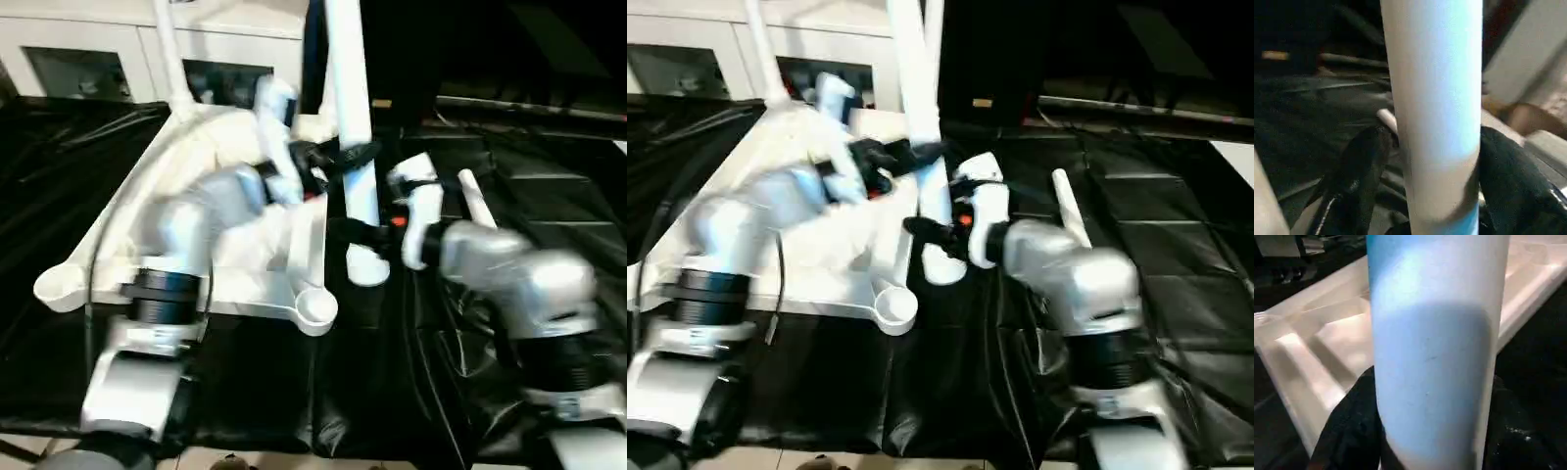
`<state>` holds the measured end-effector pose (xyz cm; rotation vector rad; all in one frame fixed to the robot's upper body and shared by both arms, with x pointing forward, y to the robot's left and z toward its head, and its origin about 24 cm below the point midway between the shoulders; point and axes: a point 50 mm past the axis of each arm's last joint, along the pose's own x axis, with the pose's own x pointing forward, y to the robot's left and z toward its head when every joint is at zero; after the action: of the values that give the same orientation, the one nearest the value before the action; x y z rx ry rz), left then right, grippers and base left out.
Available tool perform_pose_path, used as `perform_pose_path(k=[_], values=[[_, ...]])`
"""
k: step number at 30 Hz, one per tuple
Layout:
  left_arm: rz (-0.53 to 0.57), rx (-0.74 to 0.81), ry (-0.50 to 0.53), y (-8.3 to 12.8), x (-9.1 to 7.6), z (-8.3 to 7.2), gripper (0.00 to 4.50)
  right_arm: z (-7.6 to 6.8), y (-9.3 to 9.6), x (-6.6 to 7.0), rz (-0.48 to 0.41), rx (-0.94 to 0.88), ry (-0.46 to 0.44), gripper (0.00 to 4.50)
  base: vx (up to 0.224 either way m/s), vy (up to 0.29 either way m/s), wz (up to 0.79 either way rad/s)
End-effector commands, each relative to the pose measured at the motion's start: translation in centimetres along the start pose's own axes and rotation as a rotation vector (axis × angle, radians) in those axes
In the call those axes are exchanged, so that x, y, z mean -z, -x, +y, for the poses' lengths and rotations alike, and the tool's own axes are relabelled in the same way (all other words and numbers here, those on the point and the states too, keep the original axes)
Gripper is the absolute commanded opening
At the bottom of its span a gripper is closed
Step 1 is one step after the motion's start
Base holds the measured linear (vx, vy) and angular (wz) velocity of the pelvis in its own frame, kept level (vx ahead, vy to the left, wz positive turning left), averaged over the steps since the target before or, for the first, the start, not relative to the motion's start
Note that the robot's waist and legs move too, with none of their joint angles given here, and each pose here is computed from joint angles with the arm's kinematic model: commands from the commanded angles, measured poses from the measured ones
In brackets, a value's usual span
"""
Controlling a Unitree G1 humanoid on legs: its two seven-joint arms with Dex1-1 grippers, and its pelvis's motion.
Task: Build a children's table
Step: Pick table leg
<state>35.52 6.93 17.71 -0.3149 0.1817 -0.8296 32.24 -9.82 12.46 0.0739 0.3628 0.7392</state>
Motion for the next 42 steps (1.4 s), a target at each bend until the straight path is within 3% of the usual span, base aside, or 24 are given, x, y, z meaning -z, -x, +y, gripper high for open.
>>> perform_pose_path(k=[1,5,8,12,13,18,20,27,28,32,35,42], values=[[-0.024,-0.098,0.026,-0.6,0.6,0.2,3.06,0.4,-0.5,-0.9,-0.048,0.047,0.030,1.94,0.000,0.000,0.00],[-0.069,-0.188,0.068,-0.9,0.5,0.6,2.93,1.0,-0.9,-0.9,-0.067,0.053,0.036,1.93,0.000,0.000,0.00],[-0.103,-0.240,0.084,-0.9,0.1,1.2,2.54,1.1,-1.1,-0.8,-0.075,0.068,0.042,1.93,0.000,0.000,0.00],[-0.121,-0.240,0.104,-0.7,-0.1,1.3,2.36,1.0,-1.2,-0.8,-0.081,0.088,0.045,1.93,0.000,0.000,0.00],[-0.122,-0.238,0.105,-0.7,-0.2,1.3,2.10,0.9,-1.2,-0.8,-0.083,0.093,0.046,1.93,0.000,0.000,0.00],[-0.130,-0.216,0.121,-0.7,-0.2,1.0,1.96,0.7,-1.2,-1.0,-0.095,0.112,0.061,1.93,0.000,0.000,0.00],[-0.124,-0.164,0.106,-0.7,-0.3,0.6,1.91,1.0,-1.1,-1.3,-0.123,0.047,0.036,2.49,0.000,0.000,0.00],[-0.020,0.166,-0.021,0.5,0.0,-1.6,1.90,1.3,0.7,-1.3,-0.062,-0.205,0.016,3.03,0.000,0.000,0.00],[-0.012,0.238,-0.044,1.0,-0.1,-2.0,1.90,1.6,1.7,-1.3,-0.036,-0.304,0.008,3.03,0.000,0.000,0.00],[-0.010,0.383,-0.066,2.0,-0.6,-2.6,1.89,1.6,3.2,-1.0,0.008,-0.422,0.005,3.05,0.000,0.000,0.00],[-0.029,0.462,-0.061,2.6,-1.0,-3.0,1.89,1.6,3.6,-0.7,0.037,-0.446,0.007,3.05,0.000,0.000,0.00],[-0.118,0.539,0.017,3.1,-2.1,-3.5,1.89,1.5,3.7,-0.3,0.068,-0.448,-0.009,2.41,0.000,0.000,0.00]])
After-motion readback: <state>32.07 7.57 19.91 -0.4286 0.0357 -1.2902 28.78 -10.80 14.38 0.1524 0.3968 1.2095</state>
